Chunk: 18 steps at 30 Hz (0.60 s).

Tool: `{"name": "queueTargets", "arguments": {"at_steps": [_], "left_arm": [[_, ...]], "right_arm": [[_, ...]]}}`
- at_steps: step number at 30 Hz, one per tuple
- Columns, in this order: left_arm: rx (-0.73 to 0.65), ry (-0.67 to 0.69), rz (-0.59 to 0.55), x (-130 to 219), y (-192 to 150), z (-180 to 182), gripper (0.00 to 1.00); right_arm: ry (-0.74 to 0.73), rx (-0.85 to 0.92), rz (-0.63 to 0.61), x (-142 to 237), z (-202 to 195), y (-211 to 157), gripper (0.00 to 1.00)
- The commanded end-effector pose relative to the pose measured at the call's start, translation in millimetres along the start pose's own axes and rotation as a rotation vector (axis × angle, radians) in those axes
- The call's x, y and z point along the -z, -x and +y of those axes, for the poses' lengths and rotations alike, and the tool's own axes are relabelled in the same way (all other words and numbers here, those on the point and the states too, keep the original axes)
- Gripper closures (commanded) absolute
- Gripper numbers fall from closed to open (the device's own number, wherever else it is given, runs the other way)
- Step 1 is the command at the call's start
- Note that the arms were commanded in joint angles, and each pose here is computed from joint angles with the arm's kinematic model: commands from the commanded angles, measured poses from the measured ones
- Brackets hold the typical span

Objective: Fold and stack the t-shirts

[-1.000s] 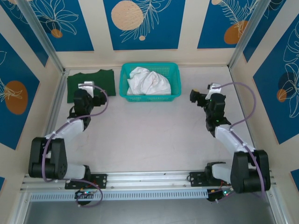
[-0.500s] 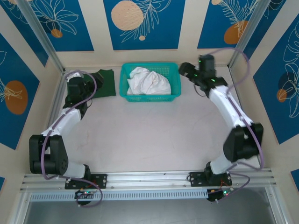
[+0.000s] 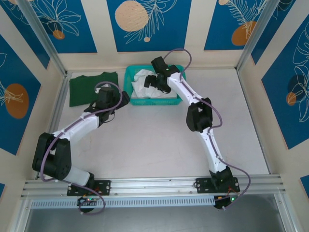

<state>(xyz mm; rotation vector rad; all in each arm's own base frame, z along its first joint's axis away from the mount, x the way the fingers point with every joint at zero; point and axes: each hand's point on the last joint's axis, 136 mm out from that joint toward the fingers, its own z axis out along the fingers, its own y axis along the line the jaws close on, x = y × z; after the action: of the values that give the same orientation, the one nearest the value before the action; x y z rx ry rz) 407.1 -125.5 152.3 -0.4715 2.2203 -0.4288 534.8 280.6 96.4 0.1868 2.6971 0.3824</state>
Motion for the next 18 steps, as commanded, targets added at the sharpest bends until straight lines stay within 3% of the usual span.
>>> {"name": "queueTargets", "arguments": {"at_steps": [1, 3, 6, 10, 11, 18], "left_arm": [[-0.027, 0.051, 0.019, 14.0, -10.3, 13.8, 0.00], [-0.037, 0.045, 0.027, 17.9, -15.3, 16.9, 0.00], [-0.070, 0.027, 0.057, 18.6, -21.9, 15.3, 0.00], [-0.109, -0.004, 0.091, 15.9, -27.8, 10.1, 0.03], [-0.112, 0.000, 0.093, 14.8, -28.4, 10.5, 0.03], [-0.133, -0.010, 0.123, 1.9, -27.9, 3.0, 0.06]], "right_arm": [[-0.002, -0.033, 0.053, -6.1, -8.8, -3.6, 0.11], [0.038, -0.059, 0.079, -17.5, -6.6, -6.2, 0.25], [0.119, -0.102, 0.109, -16.1, 0.1, -3.4, 0.60], [0.217, -0.043, 0.016, 29.7, 26.1, 22.0, 0.96], [0.240, -0.029, -0.016, 47.1, 32.2, 29.4, 1.00], [0.432, 0.080, -0.296, 211.0, 71.1, 70.6, 1.00]]}}
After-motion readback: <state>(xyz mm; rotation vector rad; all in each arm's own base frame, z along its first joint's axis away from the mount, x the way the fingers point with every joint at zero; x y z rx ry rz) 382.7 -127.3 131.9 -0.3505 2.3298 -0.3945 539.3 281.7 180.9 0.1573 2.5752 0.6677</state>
